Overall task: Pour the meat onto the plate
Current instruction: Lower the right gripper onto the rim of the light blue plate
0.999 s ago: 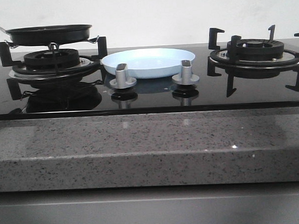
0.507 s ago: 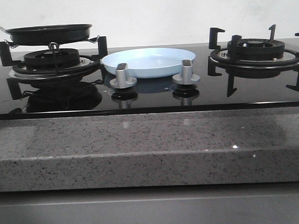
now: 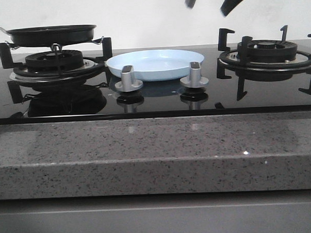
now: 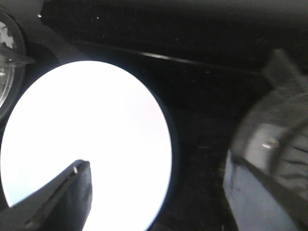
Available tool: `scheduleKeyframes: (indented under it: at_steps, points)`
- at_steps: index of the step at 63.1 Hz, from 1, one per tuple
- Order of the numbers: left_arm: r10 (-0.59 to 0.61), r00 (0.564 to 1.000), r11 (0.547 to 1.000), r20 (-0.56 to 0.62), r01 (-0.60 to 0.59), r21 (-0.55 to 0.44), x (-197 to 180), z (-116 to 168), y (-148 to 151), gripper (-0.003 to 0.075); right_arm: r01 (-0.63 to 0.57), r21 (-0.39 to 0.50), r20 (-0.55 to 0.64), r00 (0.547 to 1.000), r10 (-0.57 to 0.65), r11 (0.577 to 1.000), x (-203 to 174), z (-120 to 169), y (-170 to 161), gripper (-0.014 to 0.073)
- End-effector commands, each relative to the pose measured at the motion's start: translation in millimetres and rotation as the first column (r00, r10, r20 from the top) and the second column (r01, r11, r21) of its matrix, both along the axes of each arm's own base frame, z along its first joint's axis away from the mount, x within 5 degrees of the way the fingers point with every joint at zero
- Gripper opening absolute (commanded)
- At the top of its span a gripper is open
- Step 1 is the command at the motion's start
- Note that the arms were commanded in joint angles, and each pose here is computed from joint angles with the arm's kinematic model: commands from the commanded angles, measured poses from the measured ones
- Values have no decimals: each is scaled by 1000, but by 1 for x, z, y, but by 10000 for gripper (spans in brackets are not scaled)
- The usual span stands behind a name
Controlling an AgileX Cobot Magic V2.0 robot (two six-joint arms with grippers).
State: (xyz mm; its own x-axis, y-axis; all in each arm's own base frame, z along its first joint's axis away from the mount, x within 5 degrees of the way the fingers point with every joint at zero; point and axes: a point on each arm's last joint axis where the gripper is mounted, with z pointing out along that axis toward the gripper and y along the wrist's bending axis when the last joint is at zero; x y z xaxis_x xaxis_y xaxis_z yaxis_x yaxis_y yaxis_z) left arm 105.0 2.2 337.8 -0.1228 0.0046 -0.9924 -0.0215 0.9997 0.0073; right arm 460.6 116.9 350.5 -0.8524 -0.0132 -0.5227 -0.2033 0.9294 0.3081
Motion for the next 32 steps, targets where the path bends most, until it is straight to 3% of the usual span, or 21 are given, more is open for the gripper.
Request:
scheduleKeyframes:
  at_steps: [1,12,21,32]
  points:
    - [-1,993,1000,114,3,-11,0,19,0,657,-20,44,17,1000,19,999,-11,23,3,580]
    - [-1,993,1000,114,3,-11,0,19,0,657,-18,42,-39,999,20,999,3,-5,7,580]
    - [-1,993,1000,114,3,-11,0,19,0,657,-19,71,-47,999,23,997,8,-12,9,575]
    - [-1,993,1000,114,3,-11,0,19,0,657,-7,86,-5,1000,8,996,11,-8,8,477]
